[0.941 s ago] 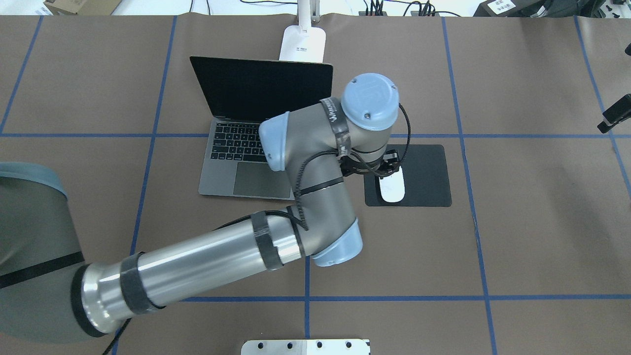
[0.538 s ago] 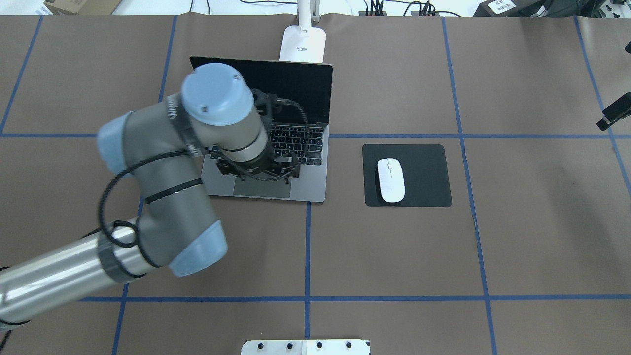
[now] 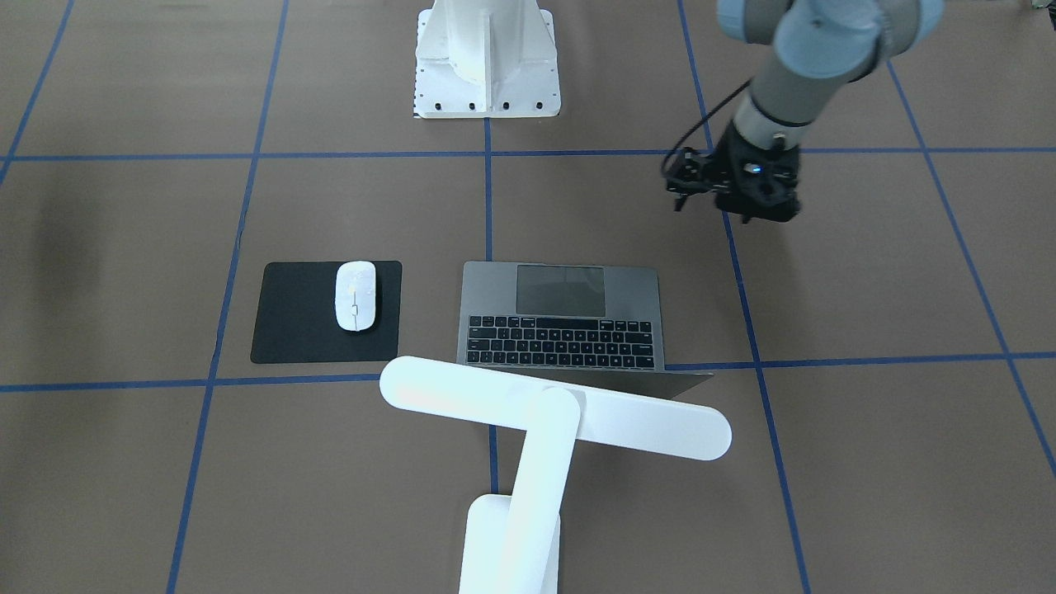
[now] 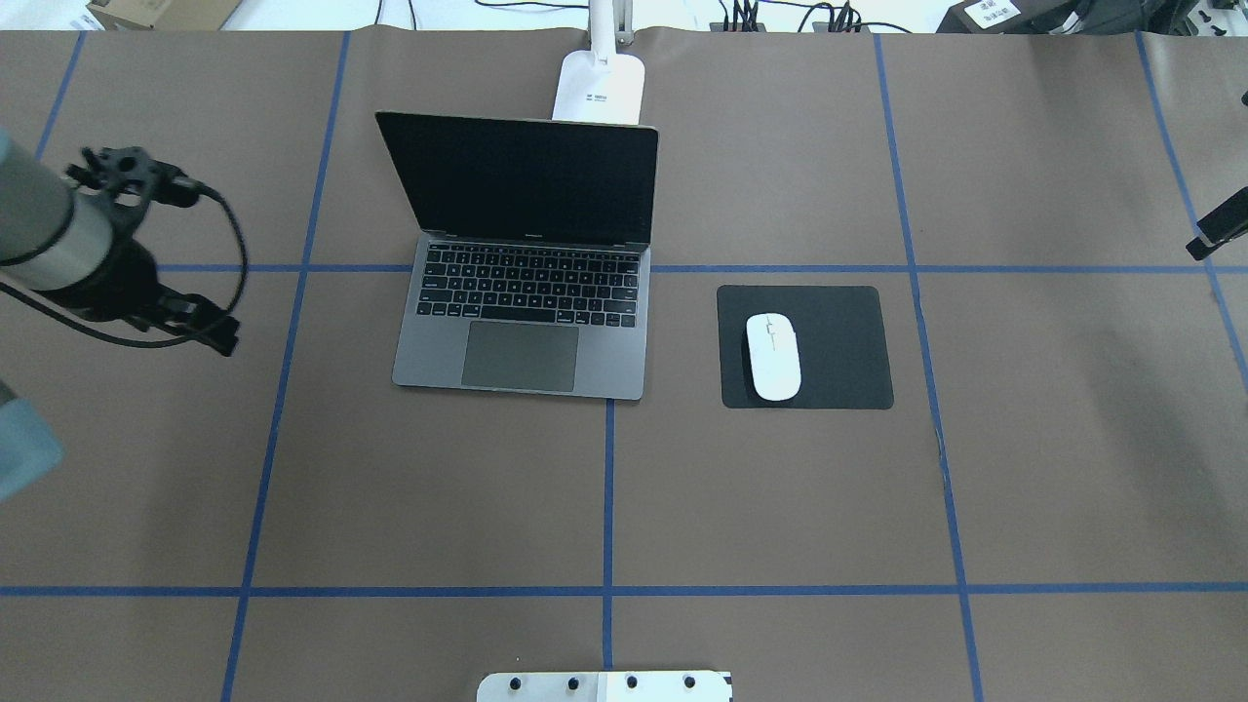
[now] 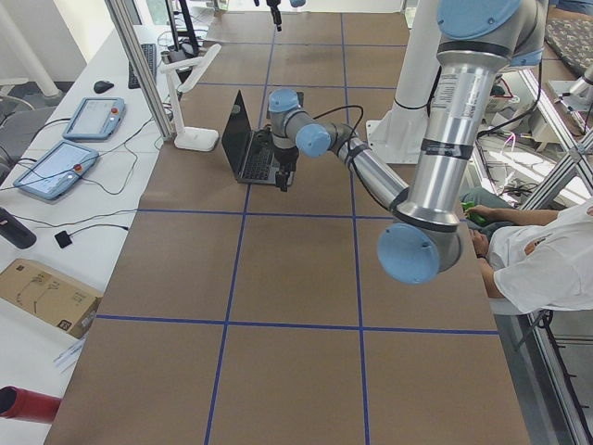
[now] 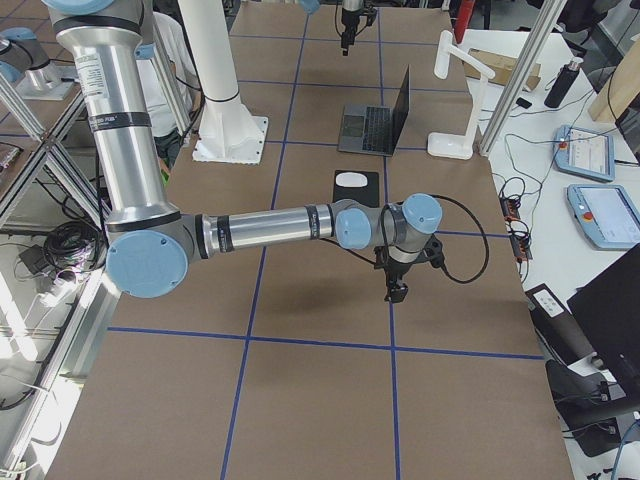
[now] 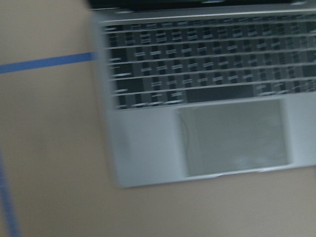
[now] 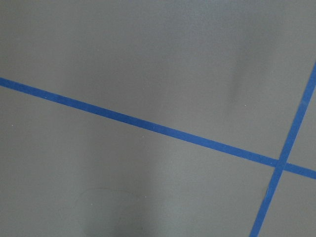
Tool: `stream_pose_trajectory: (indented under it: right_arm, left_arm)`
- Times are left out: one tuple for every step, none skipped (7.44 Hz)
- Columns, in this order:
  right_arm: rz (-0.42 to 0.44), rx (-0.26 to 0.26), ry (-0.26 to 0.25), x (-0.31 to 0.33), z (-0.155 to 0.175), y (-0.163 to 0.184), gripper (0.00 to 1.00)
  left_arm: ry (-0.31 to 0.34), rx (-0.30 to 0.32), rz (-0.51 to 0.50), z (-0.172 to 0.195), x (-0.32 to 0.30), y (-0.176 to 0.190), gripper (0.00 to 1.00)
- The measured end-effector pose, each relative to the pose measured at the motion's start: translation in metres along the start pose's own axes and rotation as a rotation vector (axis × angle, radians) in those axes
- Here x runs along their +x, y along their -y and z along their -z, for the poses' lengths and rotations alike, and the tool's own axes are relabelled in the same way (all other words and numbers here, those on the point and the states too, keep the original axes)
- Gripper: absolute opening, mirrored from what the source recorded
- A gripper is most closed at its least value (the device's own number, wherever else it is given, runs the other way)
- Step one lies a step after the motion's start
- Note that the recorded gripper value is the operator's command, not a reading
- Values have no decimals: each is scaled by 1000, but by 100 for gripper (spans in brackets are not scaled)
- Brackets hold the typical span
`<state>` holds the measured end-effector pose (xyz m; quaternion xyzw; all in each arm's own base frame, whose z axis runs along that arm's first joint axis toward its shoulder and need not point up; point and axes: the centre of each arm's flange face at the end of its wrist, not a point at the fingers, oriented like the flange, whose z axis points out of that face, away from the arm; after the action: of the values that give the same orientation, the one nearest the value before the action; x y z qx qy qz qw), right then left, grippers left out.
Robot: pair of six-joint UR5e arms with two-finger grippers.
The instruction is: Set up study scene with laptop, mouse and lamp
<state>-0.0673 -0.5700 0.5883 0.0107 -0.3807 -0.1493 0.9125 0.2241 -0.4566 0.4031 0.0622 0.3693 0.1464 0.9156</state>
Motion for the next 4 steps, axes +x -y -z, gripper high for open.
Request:
stream_pose_trajectory:
  right_arm:
    - [2, 4, 1, 1, 2, 0, 99]
    - [-2, 10, 3, 3, 5, 0, 99]
    - [-13, 18, 0, 7, 10, -2, 99]
    - [-24, 22, -5, 12, 12, -5, 99]
  left_arm:
    - [19, -15, -29, 6, -75, -15, 99]
    - [18, -31, -43, 9, -144, -30, 99]
    - [18, -43, -38, 9, -201, -47, 99]
    - [20, -47, -12, 8, -239, -58, 99]
